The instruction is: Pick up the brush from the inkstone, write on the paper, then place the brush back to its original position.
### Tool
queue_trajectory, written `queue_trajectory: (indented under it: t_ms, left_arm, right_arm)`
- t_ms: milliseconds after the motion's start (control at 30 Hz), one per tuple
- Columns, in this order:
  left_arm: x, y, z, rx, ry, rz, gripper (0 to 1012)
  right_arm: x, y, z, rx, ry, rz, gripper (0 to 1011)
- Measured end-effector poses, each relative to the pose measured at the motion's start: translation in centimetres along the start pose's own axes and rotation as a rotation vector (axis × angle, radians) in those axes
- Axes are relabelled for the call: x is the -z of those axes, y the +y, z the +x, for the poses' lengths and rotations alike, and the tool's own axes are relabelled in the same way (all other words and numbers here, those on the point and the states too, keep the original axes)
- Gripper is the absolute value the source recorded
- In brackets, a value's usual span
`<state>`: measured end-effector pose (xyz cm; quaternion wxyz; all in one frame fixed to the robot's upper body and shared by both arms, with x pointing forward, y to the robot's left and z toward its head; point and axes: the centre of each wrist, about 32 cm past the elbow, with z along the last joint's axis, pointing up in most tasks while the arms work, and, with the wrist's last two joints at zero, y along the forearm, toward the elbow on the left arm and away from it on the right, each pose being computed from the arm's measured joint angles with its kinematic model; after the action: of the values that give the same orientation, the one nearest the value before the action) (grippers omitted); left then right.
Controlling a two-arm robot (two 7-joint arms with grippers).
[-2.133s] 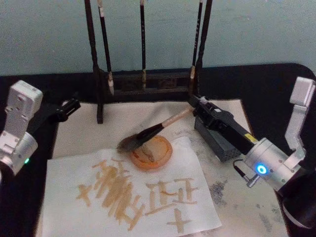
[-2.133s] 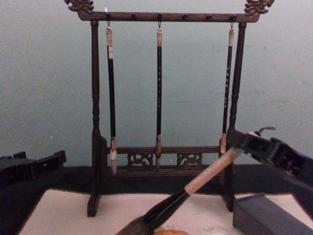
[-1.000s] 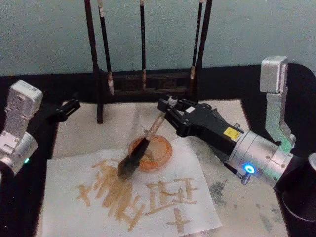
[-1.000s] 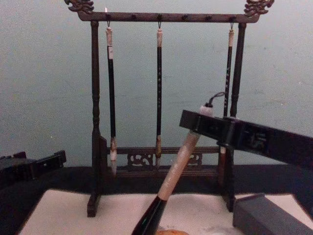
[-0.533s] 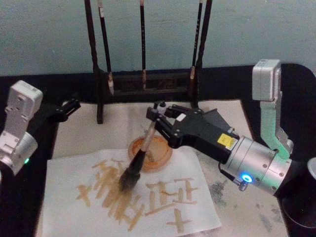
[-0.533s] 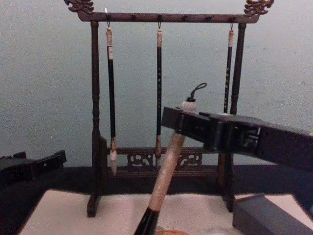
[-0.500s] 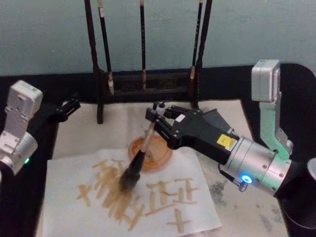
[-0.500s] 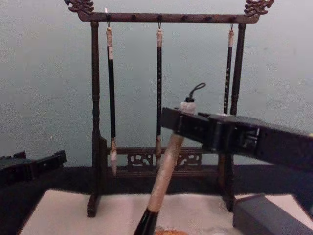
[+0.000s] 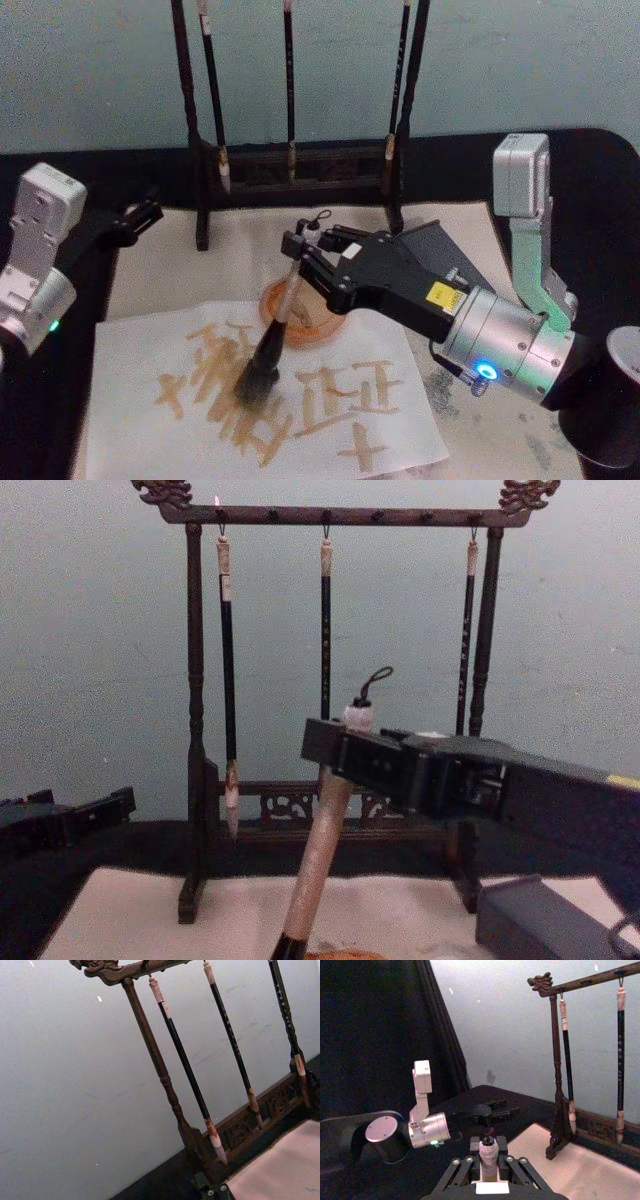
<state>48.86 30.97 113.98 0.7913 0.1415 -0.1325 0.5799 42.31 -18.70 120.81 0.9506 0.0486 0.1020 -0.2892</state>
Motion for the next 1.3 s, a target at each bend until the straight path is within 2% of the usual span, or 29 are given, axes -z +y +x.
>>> queue_trajectory:
  t_ms: [467,1300]
  left_arm:
    - [0.00,0.00,0.00,0.000,0.000,0.000,1002]
    - [0.00,0.00,0.00,0.000,0.000,0.000,1000]
  right_arm:
    - [0.4,-0.7,0.6,0.037,0.003,-0.004,203]
    - [-0.5,-3.6,1.0,0.099,-0.020,0.018,202]
